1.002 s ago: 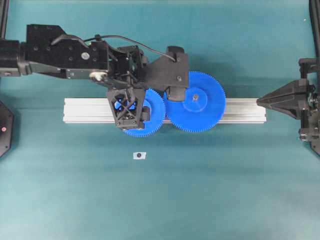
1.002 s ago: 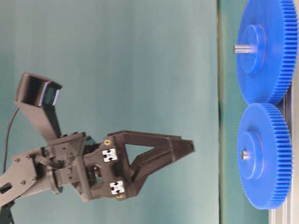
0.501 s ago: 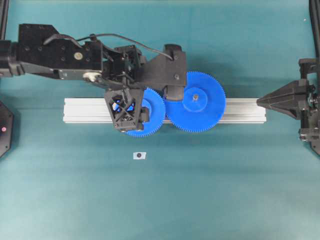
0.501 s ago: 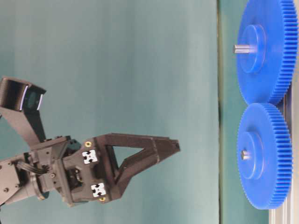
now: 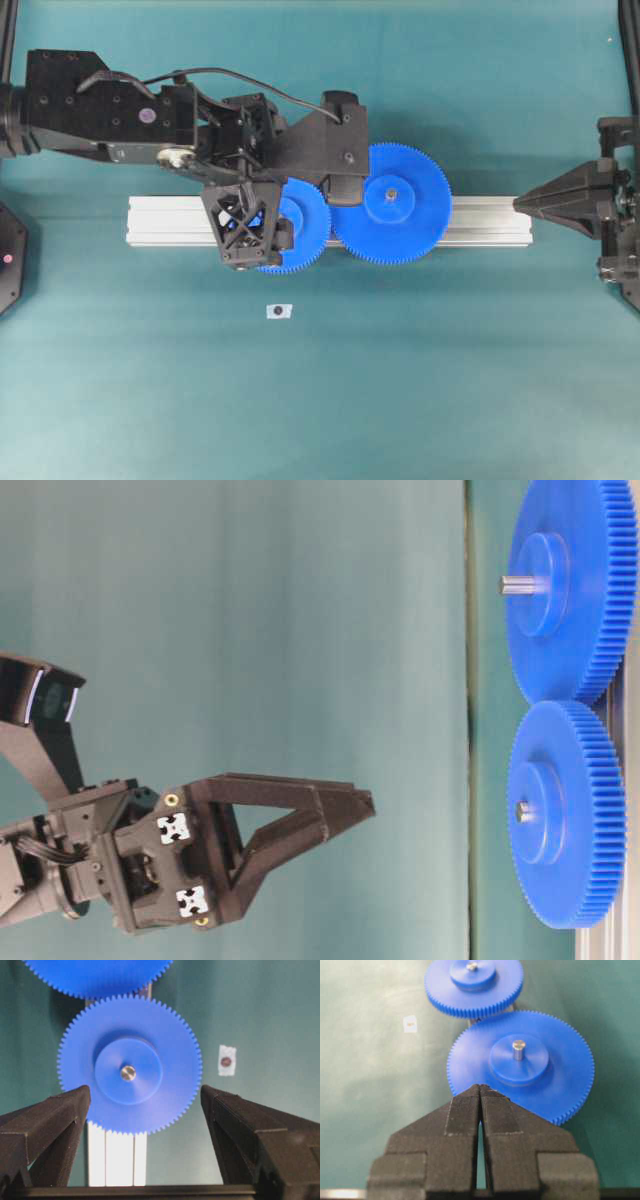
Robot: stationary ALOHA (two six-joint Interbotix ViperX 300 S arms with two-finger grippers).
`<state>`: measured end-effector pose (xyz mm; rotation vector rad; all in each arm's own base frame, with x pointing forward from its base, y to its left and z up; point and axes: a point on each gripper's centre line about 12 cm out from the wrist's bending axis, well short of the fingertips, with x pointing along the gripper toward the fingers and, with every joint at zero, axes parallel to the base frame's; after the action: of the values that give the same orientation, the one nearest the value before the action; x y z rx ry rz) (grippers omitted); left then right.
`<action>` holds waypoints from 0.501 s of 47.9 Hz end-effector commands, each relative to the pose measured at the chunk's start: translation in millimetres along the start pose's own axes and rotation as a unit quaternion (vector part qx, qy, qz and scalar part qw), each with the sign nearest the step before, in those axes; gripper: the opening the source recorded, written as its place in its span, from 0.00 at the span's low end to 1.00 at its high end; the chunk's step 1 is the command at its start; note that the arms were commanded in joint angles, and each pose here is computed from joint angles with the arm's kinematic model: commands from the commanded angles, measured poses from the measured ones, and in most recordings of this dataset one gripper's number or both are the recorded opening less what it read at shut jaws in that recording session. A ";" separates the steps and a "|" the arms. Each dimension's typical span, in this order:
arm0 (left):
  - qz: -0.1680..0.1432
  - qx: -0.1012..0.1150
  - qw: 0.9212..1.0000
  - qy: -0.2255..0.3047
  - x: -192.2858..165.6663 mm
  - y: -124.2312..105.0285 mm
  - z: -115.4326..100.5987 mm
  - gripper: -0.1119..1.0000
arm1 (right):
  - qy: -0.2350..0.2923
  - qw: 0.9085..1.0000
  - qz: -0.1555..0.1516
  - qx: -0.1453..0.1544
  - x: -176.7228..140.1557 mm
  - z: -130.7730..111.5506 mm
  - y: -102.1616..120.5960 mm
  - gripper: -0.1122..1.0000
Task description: Insert the small gear onto the shaft.
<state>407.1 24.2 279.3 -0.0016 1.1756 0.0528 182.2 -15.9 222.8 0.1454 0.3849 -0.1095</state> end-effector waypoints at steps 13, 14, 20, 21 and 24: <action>0.001 0.001 0.999 -0.032 -22.7 -0.9 8.0 0.86 | -0.006 1.000 -0.001 0.007 0.6 2.4 -0.3 0.13; 0.001 0.001 0.999 -0.032 -22.7 -0.9 8.0 0.86 | -0.006 1.000 -0.001 0.007 0.6 2.4 -0.3 0.13; 0.001 0.001 0.999 -0.035 -23.5 -0.9 8.9 0.86 | -0.006 1.000 -0.001 0.009 0.8 2.3 -0.3 0.13; 0.001 0.001 0.999 -0.032 -22.4 -0.9 8.4 0.86 | -0.006 1.000 -0.001 0.011 0.8 2.3 -0.3 0.13; 0.002 0.002 0.999 -0.033 -22.8 -0.8 8.7 0.86 | -0.006 1.000 -0.001 0.015 0.7 1.9 -0.4 0.13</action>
<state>407.4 24.3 281.4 -0.0015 1.1710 0.0530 181.5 -15.9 220.4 0.1591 0.3857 -0.1123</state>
